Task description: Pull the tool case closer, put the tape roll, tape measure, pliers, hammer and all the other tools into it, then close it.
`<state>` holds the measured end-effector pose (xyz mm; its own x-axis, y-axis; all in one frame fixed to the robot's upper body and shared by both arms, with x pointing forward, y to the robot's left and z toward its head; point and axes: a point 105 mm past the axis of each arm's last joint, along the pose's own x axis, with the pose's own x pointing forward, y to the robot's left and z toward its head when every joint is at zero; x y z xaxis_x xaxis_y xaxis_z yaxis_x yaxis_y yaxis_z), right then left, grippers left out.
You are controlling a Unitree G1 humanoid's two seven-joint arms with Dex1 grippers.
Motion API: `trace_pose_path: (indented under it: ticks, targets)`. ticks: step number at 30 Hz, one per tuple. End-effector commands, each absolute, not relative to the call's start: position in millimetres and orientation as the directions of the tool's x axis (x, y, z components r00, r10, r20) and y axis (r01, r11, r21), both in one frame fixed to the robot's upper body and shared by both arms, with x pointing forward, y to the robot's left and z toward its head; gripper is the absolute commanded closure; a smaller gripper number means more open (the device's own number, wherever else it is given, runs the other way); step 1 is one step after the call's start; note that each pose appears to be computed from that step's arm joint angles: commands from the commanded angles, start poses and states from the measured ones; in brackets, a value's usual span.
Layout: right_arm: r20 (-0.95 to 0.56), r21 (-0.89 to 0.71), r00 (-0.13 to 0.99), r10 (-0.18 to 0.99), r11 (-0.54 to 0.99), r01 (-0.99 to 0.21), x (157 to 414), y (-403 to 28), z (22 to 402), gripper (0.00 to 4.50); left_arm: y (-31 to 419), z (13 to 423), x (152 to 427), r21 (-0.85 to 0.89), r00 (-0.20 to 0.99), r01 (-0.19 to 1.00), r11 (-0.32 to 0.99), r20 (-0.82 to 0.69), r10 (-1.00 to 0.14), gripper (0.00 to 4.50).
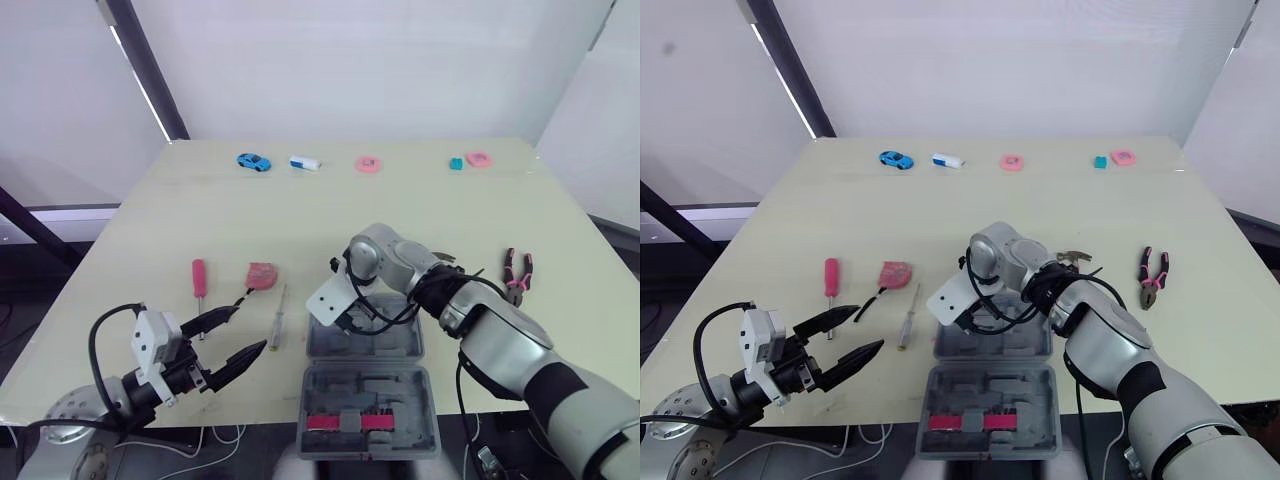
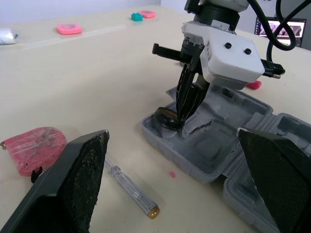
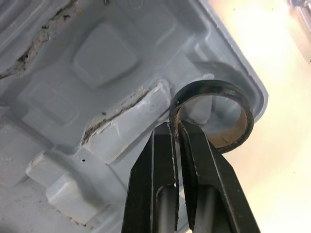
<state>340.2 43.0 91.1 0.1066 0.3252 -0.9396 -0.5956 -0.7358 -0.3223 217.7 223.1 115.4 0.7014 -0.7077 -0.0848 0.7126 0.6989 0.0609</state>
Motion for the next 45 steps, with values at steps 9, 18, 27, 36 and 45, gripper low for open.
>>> trace_pose_path:
  ticks: [9, 18, 27, 36, 45]
  targets:
    - [-0.921, -0.368, 0.109, 0.374, -0.746, -0.555, 337, 53, 108, 4.46, 221, 121, 218, 0.080, 0.689, 0.725, 0.684, -0.077, -0.721, 0.00]
    - [-0.916, -0.382, 0.120, 0.383, -0.741, -0.553, 340, 54, 107, 4.46, 221, 120, 218, 0.081, 0.689, 0.725, 0.684, -0.078, -0.721, 0.00]
    - [-0.907, -0.402, 0.123, 0.403, -0.738, -0.542, 339, 55, 108, 3.10, 220, 121, 219, 0.079, 0.691, 0.723, 0.687, -0.075, -0.719, 0.00]
    - [-0.896, -0.418, 0.120, 0.428, -0.720, -0.554, 340, 61, 112, 2.04, 220, 121, 220, 0.078, 0.692, 0.722, 0.687, -0.076, -0.718, 0.00]
    - [-0.564, -0.412, -0.004, 0.826, -0.286, -0.865, 320, 133, 174, 2.04, 221, 125, 222, 0.093, 0.684, 0.730, 0.677, -0.079, -0.726, 0.00]
